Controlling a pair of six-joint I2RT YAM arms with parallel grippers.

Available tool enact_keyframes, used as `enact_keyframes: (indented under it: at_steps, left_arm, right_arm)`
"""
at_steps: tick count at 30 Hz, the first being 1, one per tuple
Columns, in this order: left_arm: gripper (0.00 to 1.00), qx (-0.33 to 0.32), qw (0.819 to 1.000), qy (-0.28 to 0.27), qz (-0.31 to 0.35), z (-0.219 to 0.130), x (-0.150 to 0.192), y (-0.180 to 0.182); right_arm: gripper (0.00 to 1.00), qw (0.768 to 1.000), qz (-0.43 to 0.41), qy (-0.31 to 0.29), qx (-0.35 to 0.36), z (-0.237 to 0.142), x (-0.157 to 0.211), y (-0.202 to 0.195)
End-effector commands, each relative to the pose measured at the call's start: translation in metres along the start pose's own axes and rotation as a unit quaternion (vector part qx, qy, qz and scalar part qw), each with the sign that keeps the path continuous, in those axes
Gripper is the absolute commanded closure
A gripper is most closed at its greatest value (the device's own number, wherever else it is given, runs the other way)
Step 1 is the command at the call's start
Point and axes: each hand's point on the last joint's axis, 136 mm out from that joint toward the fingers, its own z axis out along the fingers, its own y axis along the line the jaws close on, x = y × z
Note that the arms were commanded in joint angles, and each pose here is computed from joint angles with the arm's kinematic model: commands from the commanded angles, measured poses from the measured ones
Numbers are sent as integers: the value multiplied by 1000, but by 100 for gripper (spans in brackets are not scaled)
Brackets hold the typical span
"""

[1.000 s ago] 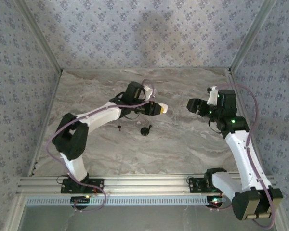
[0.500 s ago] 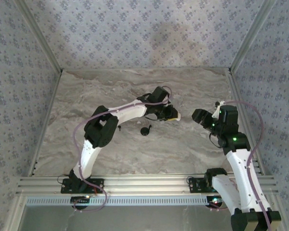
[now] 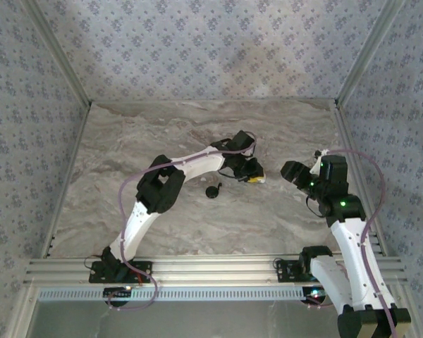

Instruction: Insert wireless bluetooth earbuds into charging case

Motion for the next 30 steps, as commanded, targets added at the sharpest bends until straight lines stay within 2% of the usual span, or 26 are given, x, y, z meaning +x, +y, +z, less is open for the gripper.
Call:
enact_keyframes:
  at_steps: [1, 8, 13, 17, 24, 30]
  left_arm:
    - [78, -37, 999, 7, -20, 4, 3, 13]
    - [54, -72, 997, -7, -11, -11, -5, 13]
    - [52, -107, 994, -19, 13, -35, -10, 9]
    - [52, -162, 985, -47, 30, -73, -14, 6]
    - [49, -277, 958, -73, -24, -137, 6, 29]
    - [43, -343, 936, -54, -61, -156, 35, 67]
  right_arm:
    - [27, 1000, 9, -1, -2, -1, 0, -1]
    - [26, 1000, 9, -4, -1, -1, -2, 0]
    - [26, 1000, 6, -6, -3, -1, -3, 1]
    - [26, 1000, 4, -10, -4, 0, -6, 1]
    - [26, 1000, -1, -8, -2, 4, -7, 1]
    - [25, 1000, 1, -5, 0, 5, -4, -1]
